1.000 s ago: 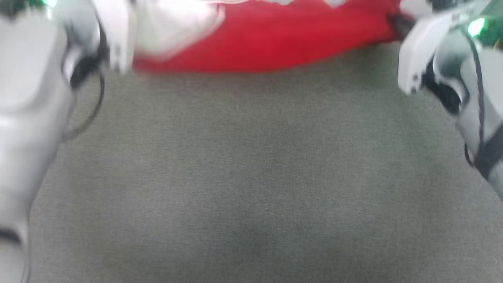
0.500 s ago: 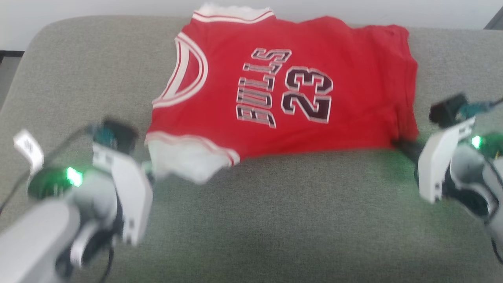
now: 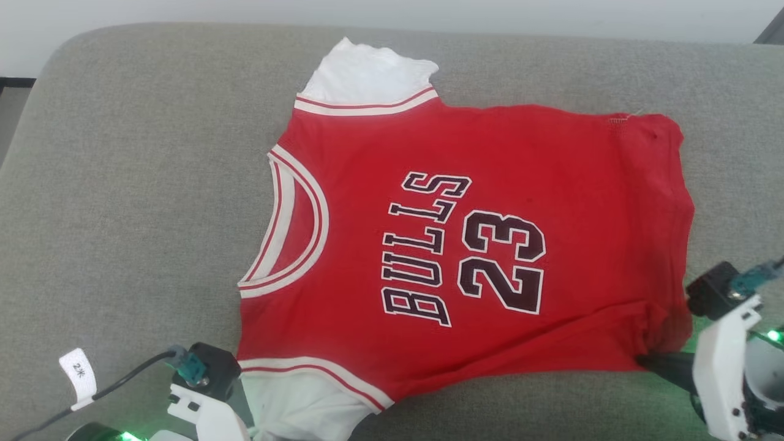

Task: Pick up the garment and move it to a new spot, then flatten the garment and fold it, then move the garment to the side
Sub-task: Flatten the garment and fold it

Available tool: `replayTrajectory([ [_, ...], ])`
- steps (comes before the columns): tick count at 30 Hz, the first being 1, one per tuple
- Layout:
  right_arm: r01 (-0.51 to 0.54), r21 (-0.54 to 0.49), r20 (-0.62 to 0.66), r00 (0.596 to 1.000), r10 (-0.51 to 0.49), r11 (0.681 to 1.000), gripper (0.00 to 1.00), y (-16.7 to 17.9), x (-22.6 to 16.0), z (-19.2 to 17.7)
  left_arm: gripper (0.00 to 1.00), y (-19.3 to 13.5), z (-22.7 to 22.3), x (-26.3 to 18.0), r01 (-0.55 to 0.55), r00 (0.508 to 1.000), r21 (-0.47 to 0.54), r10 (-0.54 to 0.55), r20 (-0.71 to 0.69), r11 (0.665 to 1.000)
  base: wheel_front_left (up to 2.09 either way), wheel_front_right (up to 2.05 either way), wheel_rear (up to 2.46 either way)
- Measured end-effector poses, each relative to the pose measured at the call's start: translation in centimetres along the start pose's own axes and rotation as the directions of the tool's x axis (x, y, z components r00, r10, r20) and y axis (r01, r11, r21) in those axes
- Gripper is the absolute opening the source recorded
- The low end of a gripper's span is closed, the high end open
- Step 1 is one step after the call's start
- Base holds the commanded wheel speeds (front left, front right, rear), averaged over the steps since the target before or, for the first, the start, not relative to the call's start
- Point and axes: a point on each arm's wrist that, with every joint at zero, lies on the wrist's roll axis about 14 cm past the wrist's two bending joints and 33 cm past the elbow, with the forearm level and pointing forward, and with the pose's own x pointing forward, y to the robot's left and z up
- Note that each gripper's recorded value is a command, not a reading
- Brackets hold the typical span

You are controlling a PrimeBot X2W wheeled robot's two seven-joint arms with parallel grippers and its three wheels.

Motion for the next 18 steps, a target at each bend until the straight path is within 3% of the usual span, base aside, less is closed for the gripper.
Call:
replayTrajectory([
  [6,0.024,0.027,0.085,0.996,-0.026,0.999,0.00,-0.5,-0.9,0.9,0.00,1.1,3.8,-1.1,-0.059,0.987,0.048,0.051,0.149,0.997,0.00,0.00,0.00],
  [18,0.121,0.059,0.339,0.931,-0.134,0.991,0.00,-1.8,-2.4,7.1,0.00,3.6,17.3,-3.8,-0.242,0.869,0.258,0.091,0.486,0.935,0.00,0.00,0.00],
])
